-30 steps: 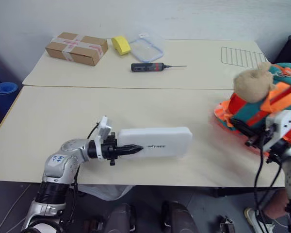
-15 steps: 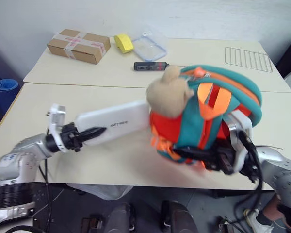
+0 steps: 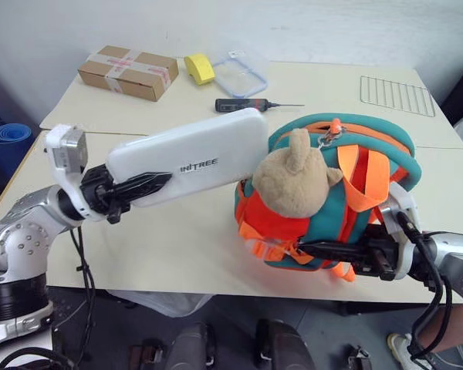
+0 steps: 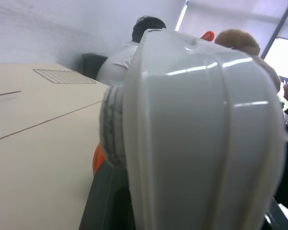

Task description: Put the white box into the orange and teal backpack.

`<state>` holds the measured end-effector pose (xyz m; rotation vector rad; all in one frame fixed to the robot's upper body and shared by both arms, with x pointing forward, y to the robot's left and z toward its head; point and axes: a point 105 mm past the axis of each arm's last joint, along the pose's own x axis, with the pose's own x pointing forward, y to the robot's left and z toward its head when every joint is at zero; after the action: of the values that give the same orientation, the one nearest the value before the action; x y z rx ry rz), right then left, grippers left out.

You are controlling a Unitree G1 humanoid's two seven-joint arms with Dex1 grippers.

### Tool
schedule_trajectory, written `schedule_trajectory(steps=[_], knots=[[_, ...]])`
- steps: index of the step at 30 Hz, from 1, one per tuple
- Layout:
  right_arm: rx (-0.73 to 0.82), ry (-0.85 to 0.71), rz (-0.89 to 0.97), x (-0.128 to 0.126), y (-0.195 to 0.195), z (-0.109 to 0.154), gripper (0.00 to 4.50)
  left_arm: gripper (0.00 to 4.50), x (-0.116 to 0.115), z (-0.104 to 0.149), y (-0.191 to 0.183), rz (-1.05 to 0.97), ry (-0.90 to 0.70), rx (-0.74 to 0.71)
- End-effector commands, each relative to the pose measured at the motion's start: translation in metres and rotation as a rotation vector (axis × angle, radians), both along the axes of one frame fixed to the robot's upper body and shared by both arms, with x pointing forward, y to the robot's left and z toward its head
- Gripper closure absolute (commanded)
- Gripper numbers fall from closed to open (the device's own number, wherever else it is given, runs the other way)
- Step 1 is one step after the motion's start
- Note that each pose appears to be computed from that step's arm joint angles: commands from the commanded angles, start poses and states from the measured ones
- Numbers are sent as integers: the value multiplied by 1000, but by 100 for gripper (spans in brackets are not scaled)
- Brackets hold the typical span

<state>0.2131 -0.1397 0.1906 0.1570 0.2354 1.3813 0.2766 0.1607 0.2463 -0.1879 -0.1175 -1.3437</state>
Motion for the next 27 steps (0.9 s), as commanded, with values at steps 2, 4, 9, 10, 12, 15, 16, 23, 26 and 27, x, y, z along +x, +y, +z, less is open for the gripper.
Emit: schedule_trajectory(steps=[2, 4, 9, 10, 12, 15, 16, 23, 26, 27], knots=[[-2, -20, 36, -5, -1, 1, 439, 331, 15, 7, -19, -19, -113, 70], [-11, -13, 42, -7, -2, 0, 439, 331, 18, 7, -26, -57, -123, 108], [-25, -10, 36, -6, -5, -2, 439, 331, 27, -19, -59, -179, -102, 362], [-26, -11, 36, -6, -5, -2, 439, 331, 30, -24, -67, -194, -111, 411], [-32, -16, 41, -5, -5, -3, 439, 331, 39, -26, -95, -239, -156, 455], [-35, -19, 46, -5, -4, -4, 439, 331, 48, -24, -120, -264, -180, 461], [-37, -23, 48, -5, -3, -5, 439, 331, 53, -25, -135, -263, -201, 473], [-59, -37, 63, -5, 2, -11, 439, 296, 59, -33, -211, -265, -301, 438], [-61, -54, 37, -3, 1, -11, 439, 202, 53, -35, -205, -292, -295, 419], [-56, -61, 19, -1, 1, -11, 439, 172, 57, -31, -196, -264, -274, 391]])
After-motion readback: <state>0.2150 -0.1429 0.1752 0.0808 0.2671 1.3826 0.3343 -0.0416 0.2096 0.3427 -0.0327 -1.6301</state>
